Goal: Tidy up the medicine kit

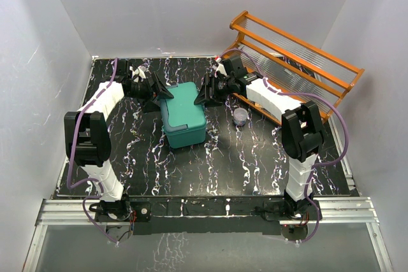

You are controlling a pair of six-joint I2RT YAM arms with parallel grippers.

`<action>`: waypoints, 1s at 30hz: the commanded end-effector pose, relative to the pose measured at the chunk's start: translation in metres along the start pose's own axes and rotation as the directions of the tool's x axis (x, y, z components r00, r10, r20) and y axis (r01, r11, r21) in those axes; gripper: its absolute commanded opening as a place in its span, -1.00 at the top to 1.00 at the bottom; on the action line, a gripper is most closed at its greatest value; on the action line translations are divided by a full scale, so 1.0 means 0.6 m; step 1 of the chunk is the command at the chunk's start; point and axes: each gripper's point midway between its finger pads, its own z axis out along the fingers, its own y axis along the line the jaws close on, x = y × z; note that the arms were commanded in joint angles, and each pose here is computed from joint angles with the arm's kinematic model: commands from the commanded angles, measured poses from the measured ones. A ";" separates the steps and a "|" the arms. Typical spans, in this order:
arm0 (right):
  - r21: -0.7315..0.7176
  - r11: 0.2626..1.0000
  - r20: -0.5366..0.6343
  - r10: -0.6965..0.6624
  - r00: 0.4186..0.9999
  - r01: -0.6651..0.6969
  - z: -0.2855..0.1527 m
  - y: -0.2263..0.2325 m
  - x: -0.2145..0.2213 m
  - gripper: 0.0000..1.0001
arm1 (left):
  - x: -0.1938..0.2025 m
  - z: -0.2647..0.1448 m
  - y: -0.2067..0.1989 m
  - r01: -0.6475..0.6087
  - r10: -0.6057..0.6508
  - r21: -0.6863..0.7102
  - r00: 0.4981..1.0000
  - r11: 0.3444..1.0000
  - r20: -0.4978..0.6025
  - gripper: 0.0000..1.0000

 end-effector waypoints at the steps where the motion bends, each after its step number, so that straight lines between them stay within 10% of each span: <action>1: -0.041 0.999 0.013 -0.027 1.000 0.028 0.014 0.020 -0.003 -0.04 | -0.009 0.003 -0.016 -0.012 0.012 0.007 1.000 1.000 0.009 -0.73; 17: 0.025 0.993 0.266 0.107 0.958 -0.118 0.049 0.053 -0.086 0.08 | -0.099 0.029 -0.031 -0.077 0.078 -0.023 0.995 0.997 0.058 -0.69; 30: 0.398 0.916 0.388 -0.128 0.913 -0.041 -0.115 0.014 -0.113 -0.37 | -0.147 -0.149 -0.067 -0.168 0.280 -0.338 0.906 0.926 0.318 -0.97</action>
